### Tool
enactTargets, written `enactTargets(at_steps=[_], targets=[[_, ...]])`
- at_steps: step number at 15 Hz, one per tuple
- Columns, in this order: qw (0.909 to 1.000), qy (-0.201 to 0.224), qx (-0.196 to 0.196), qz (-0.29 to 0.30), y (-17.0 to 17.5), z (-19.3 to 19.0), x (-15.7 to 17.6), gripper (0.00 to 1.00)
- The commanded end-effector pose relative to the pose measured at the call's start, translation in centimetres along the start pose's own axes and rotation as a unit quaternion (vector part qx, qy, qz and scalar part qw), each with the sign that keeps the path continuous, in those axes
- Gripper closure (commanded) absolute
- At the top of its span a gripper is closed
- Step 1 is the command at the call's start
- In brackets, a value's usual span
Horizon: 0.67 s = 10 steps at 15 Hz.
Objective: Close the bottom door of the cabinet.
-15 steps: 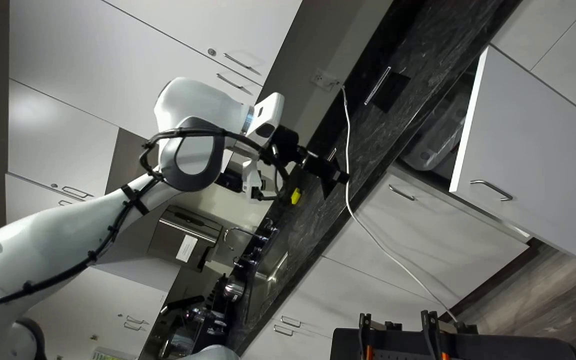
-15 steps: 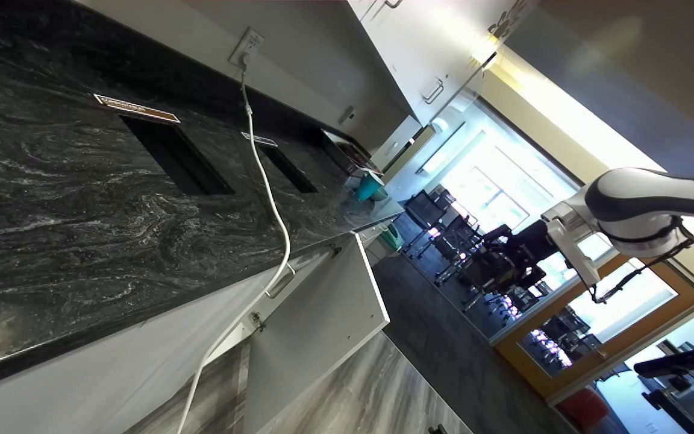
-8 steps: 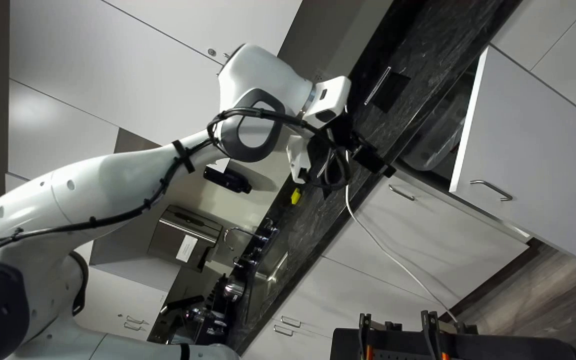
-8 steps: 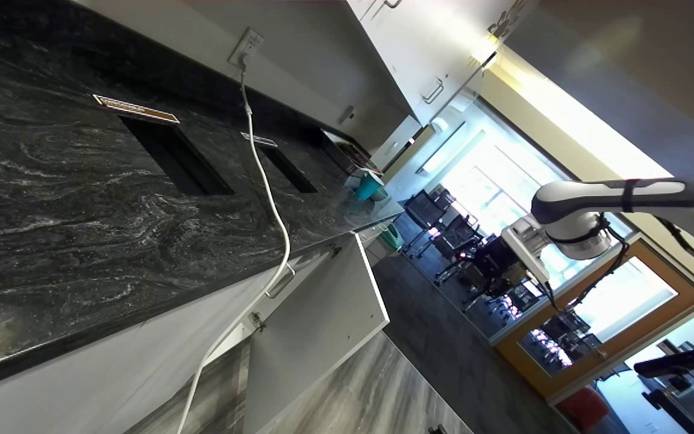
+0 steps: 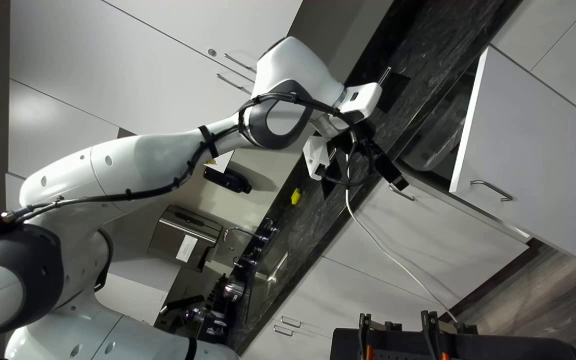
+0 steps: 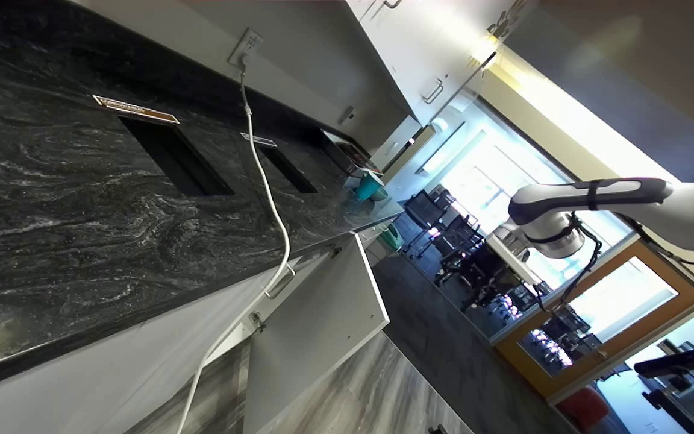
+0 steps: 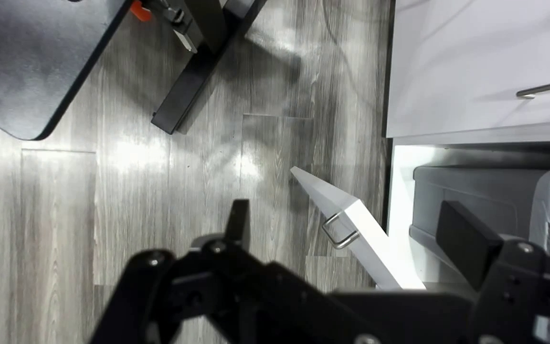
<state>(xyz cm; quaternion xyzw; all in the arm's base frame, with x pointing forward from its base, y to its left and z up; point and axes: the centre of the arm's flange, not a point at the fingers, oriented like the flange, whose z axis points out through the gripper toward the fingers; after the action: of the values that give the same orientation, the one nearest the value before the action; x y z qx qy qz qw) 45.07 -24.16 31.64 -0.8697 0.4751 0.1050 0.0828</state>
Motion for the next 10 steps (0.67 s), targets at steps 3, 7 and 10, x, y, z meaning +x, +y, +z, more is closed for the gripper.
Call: enactTargets(at_steps=[3,7,10], targets=[[0.9951,-0.055,0.046,0.068,-0.3,0.2,4.8,0.00],[0.9784,-0.124,0.090,0.139,1.0,1.1,11.4,0.00],[0.9579,-0.174,0.129,0.188,2.7,2.0,15.7,0.00]])
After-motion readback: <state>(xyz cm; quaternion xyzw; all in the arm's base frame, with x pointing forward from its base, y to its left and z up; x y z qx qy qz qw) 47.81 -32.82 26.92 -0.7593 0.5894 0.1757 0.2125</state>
